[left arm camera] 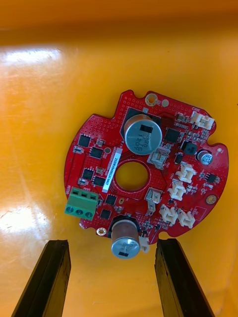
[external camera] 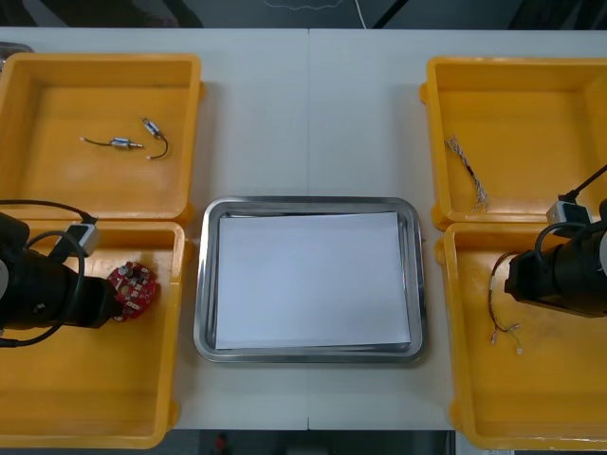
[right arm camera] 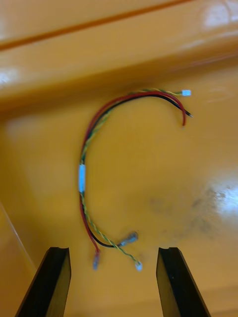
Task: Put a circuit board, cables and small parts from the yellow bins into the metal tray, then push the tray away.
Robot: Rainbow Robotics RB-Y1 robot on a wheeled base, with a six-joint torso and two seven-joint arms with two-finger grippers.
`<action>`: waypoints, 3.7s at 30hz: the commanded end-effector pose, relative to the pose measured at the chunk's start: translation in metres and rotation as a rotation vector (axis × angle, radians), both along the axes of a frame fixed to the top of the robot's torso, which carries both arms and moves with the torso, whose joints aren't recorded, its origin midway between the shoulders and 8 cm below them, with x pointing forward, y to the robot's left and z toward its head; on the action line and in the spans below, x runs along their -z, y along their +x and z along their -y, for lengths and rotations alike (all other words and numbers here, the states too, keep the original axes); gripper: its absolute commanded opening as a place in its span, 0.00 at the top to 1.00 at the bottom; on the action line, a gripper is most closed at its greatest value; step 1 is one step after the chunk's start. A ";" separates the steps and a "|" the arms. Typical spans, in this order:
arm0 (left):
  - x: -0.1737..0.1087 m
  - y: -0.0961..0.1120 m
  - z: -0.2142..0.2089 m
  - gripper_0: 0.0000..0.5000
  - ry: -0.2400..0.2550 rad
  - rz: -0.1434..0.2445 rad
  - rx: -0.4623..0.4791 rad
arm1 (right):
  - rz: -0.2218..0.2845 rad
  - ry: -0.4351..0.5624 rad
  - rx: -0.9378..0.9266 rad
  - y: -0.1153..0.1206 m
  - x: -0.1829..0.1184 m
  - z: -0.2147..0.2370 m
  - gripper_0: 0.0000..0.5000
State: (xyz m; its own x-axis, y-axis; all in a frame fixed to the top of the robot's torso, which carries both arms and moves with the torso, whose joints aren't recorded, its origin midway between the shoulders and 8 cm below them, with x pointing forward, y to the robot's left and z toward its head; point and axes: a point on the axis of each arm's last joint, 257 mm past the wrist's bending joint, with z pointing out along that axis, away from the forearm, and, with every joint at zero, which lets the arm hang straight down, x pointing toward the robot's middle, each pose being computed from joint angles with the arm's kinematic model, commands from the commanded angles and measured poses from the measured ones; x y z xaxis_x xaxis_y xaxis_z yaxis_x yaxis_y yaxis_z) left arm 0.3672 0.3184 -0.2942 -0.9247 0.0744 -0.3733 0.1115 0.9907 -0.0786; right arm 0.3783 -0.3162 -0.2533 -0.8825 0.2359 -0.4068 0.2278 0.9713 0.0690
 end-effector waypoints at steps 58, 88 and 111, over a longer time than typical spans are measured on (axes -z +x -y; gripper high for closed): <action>-0.108 -0.037 -0.001 1.00 0.176 0.059 0.151 | 0.061 0.097 0.079 0.020 0.061 -0.028 1.00; -0.097 -0.016 0.176 1.00 0.221 0.089 0.612 | 0.160 -0.008 -0.112 -0.014 -0.109 0.023 1.00; -0.017 0.015 0.225 1.00 0.231 0.074 0.638 | 0.135 -0.147 -0.409 -0.028 -0.148 0.006 1.00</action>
